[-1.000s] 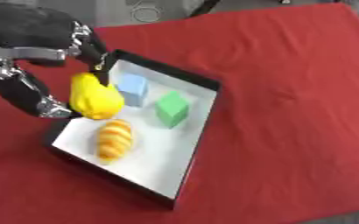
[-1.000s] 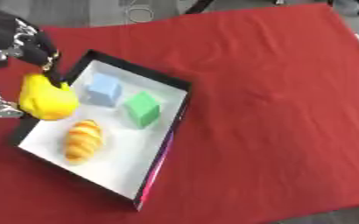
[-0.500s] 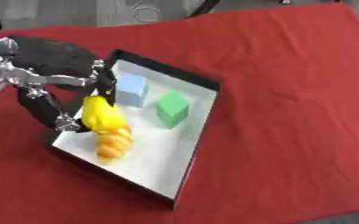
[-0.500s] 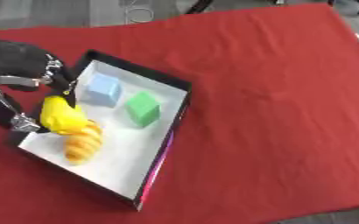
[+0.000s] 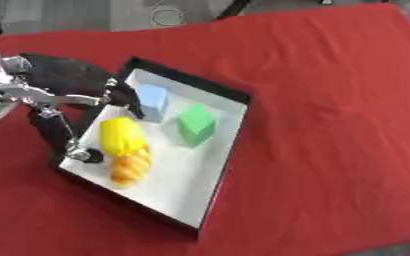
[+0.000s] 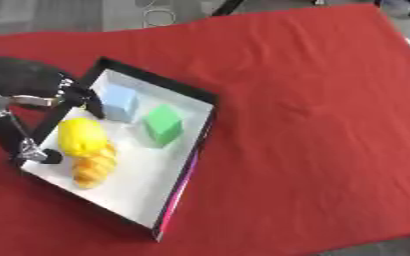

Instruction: Pick up objects on the table and place them in the box.

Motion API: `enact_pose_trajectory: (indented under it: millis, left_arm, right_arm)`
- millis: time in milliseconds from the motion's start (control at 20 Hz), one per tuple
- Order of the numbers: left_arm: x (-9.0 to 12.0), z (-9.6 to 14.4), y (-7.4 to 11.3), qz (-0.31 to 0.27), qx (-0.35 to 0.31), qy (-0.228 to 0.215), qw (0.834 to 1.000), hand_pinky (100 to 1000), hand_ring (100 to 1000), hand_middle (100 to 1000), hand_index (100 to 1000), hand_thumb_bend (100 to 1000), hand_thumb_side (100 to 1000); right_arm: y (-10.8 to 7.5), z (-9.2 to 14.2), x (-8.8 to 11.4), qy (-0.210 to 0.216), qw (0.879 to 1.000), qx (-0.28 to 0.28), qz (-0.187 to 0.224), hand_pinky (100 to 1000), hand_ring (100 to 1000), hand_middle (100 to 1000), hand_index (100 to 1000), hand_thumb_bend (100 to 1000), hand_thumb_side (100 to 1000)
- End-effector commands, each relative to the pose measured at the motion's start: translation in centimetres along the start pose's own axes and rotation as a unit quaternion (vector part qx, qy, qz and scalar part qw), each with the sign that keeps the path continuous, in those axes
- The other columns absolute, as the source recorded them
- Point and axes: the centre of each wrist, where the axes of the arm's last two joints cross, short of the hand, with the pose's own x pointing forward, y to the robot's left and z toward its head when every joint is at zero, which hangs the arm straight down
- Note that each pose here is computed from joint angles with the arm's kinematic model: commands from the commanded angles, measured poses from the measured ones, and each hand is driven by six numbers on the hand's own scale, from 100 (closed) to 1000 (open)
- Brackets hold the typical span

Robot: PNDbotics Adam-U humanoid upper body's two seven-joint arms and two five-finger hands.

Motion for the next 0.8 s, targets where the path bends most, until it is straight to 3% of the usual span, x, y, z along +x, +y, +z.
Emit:
enact_pose_trajectory:
  millis: [50,200,300,350,450,550,600,800]
  left_arm:
    - [-0.7,1.2,0.8,-0.036,-0.011,-0.007,0.999,893,869,838,947,600,707]
    - [-0.8,1.8,1.0,-0.032,0.020,-0.002,0.999,894,871,847,956,571,722]
    - [-0.7,2.9,1.6,-0.025,0.062,0.003,0.998,889,862,842,955,504,670]
    - [-0.4,3.7,2.2,-0.021,0.096,0.005,0.995,878,846,829,947,394,570]
    - [0.3,6.0,3.6,0.001,0.193,0.013,0.981,863,822,813,933,268,468]
    - [1.0,8.8,4.3,0.042,0.291,0.035,0.955,843,794,795,921,129,390]
    - [1.1,10.4,4.2,0.071,0.340,0.057,0.936,838,785,793,919,100,378]
    - [1.4,14.8,2.2,0.190,0.480,0.115,0.849,826,758,773,889,100,536]
  right_arm:
    - [-0.5,-0.4,1.4,-0.007,1.000,0.004,0.022,954,821,679,794,100,469]
    - [-0.4,-0.4,1.3,-0.005,1.000,0.005,0.023,954,821,679,794,100,471]
    - [-0.4,-0.4,1.3,-0.005,1.000,0.005,0.022,954,821,679,794,100,468]
    - [-0.4,-0.4,1.3,-0.006,1.000,0.005,0.022,954,821,679,794,100,466]
    - [-0.4,-0.4,1.3,-0.007,1.000,0.004,0.020,954,821,679,794,100,464]
    - [-0.3,-0.3,1.3,-0.010,1.000,0.003,0.016,953,821,679,794,100,456]
    - [-0.3,-0.2,1.3,-0.012,1.000,0.003,0.015,953,821,679,794,100,454]
    - [0.0,0.1,1.2,-0.019,1.000,-0.002,0.009,952,821,679,794,100,443]
